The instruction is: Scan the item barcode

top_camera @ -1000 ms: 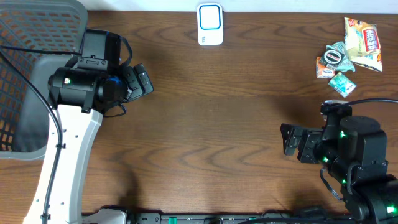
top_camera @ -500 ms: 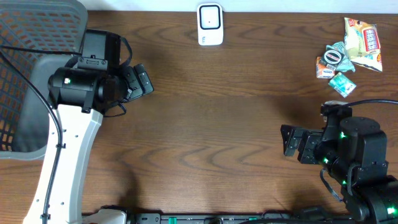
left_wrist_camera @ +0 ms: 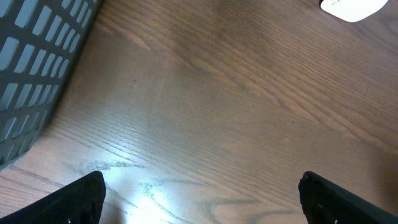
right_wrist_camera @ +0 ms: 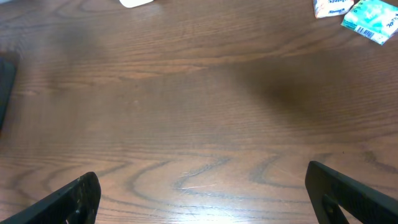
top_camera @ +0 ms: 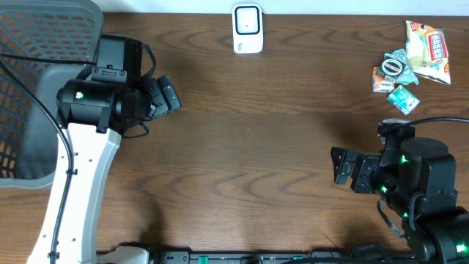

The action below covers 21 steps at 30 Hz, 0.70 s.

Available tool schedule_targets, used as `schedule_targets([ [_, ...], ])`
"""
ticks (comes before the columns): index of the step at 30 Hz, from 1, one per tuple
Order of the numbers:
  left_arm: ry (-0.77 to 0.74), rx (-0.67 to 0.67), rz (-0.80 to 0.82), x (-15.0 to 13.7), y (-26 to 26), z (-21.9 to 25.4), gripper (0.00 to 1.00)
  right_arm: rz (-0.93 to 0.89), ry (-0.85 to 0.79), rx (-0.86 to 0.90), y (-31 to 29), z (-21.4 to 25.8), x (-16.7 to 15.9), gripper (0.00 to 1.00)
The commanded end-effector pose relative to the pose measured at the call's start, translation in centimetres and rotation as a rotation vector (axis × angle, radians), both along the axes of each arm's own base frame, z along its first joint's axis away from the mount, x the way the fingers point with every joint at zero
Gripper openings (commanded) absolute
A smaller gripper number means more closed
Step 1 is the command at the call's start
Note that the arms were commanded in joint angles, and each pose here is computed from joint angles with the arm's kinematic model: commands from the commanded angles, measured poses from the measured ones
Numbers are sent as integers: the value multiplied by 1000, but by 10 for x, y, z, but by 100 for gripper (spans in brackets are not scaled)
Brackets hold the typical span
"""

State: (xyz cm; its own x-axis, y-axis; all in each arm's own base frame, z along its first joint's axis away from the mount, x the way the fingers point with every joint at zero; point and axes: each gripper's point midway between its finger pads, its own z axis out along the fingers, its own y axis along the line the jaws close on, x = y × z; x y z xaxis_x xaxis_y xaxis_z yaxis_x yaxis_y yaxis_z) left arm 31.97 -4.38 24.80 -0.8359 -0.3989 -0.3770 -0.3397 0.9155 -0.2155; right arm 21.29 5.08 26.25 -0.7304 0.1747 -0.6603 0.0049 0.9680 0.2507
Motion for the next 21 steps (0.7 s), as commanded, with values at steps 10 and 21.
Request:
schedule_targets([
  [10,-12,10,1,0,2,4,98,-6,7,-17,-4,-2,-4,99],
  [21,-12,10,1,0,2,4,98,-89,-69,-104,-36,2,-30,99],
])
